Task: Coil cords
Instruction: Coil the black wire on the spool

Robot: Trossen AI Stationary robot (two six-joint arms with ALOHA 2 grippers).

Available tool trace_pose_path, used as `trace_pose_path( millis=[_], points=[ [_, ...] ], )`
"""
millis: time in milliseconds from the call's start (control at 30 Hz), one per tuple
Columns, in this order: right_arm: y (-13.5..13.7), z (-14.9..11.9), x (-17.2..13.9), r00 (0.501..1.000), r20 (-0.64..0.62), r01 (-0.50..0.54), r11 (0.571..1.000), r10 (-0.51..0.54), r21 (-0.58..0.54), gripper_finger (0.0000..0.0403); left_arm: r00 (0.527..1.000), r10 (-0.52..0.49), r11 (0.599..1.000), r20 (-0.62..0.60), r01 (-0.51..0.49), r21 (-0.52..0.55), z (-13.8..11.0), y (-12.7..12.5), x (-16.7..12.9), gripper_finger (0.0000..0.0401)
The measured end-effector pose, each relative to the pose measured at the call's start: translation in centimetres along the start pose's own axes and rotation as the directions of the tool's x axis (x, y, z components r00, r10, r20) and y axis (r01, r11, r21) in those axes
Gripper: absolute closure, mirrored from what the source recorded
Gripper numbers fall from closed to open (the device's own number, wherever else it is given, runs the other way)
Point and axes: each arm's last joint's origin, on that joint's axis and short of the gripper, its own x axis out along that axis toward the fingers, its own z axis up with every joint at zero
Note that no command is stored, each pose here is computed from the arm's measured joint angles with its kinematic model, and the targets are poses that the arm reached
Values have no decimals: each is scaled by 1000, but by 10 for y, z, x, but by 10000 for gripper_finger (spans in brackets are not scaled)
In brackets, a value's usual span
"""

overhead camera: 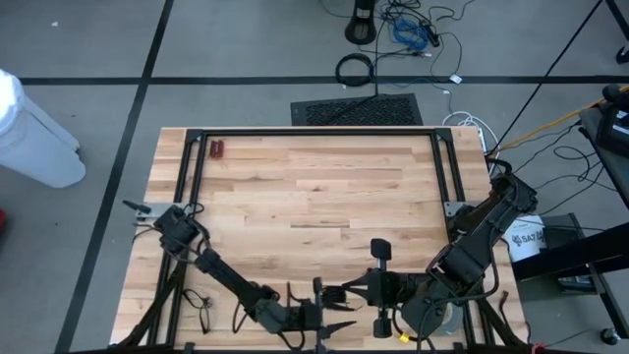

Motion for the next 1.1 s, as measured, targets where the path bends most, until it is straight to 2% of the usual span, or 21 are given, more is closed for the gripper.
trace_pose_path(
  millis=[267,600,767,1000,1100],
  points=[
    [1,2,0,1000,21,-7,1000,7,-19,403,1000,18,999,-3,-18,-45,-2,10,7,217],
    [1,4,0,999,35,-10,1000,11,-23,403,1000,14,999,-2,-14,-44,-2,11,8,216],
    [1,4,0,999,36,-9,1000,9,-22,403,1000,16,999,-2,-16,-44,-2,12,9,260],
    [1,4,0,999,36,-8,1000,9,-19,403,1000,21,999,-2,-21,-36,-2,12,9,381],
    [1,4,0,999,36,-8,1000,9,-20,403,999,35,999,-4,-35,-31,-2,12,8,391]
  ],
)
